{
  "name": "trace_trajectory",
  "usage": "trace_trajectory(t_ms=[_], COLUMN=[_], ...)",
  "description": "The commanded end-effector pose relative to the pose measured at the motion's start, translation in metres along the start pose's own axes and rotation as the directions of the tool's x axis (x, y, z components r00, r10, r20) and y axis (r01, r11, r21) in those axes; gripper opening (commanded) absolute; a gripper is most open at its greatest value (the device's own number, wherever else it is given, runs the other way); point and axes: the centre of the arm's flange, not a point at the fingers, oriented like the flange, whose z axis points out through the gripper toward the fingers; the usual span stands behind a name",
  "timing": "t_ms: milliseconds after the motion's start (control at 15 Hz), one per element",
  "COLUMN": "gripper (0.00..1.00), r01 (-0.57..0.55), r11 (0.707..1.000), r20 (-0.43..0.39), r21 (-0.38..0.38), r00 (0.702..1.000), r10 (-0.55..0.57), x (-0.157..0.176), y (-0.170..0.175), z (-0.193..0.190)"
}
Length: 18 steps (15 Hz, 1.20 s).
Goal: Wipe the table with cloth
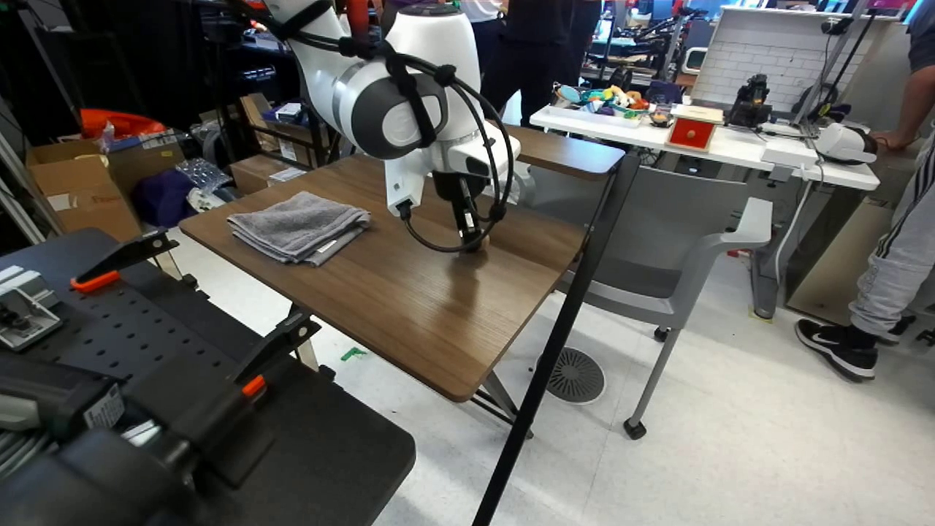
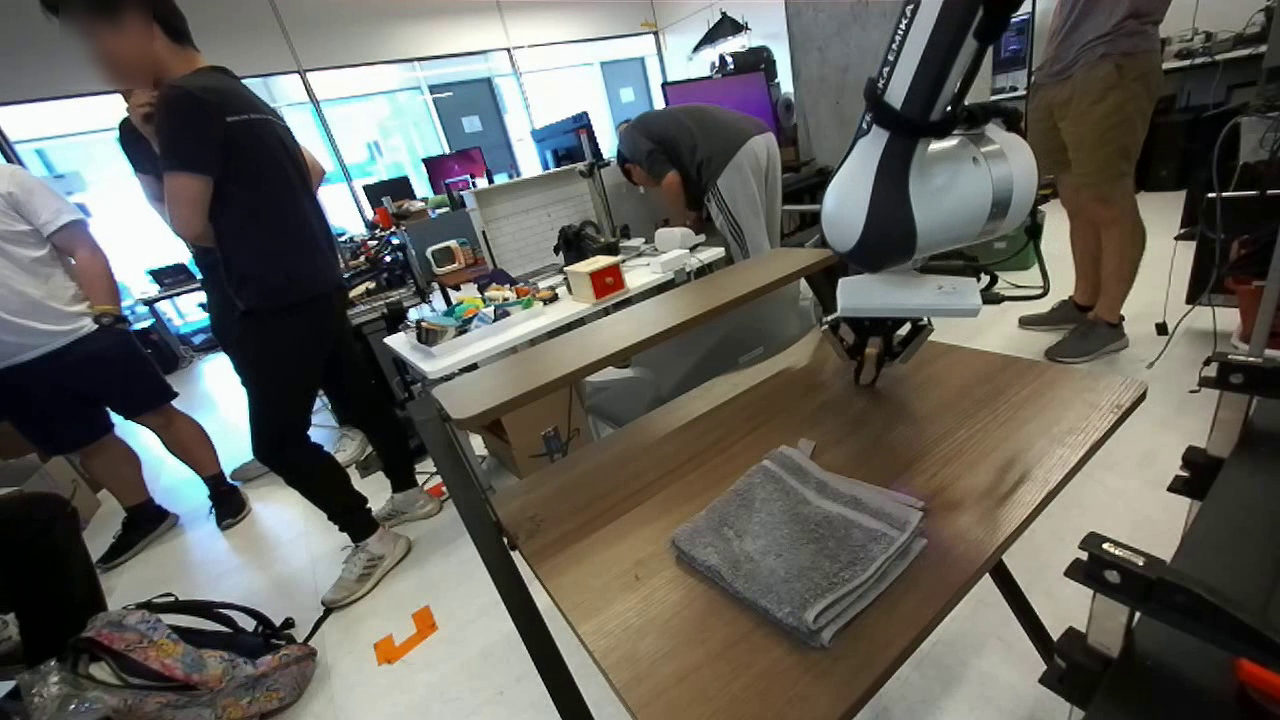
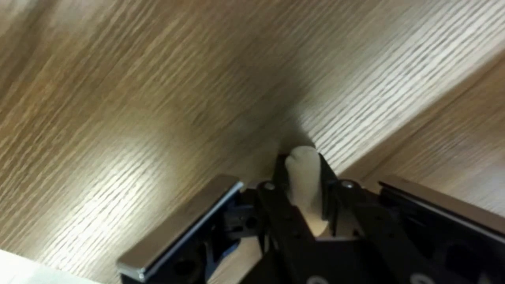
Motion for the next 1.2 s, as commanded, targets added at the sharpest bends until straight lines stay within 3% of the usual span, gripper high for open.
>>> trace_trajectory(t_ms=[0, 267, 600, 867, 1133], gripper=[0.04, 0.03, 0.03, 0.03, 0.03], r01=[0.041, 0.128, 0.206, 0.219, 0.199], r11=[0.994, 0.959, 0.877, 0.851, 0.859], r20=[0.06, 0.092, 0.067, 0.086, 0.111], r21=[0.103, 0.253, 0.435, 0.477, 0.471], r00=[0.997, 0.983, 0.964, 0.952, 0.953], r10=[-0.048, -0.156, -0.259, -0.293, -0.282], x=[-0.019, -0.059, -0.095, -0.104, -0.108], y=[-0.027, -0.078, -0.149, -0.186, -0.197], z=[-0.01, -0.024, -0.044, -0.04, -0.016])
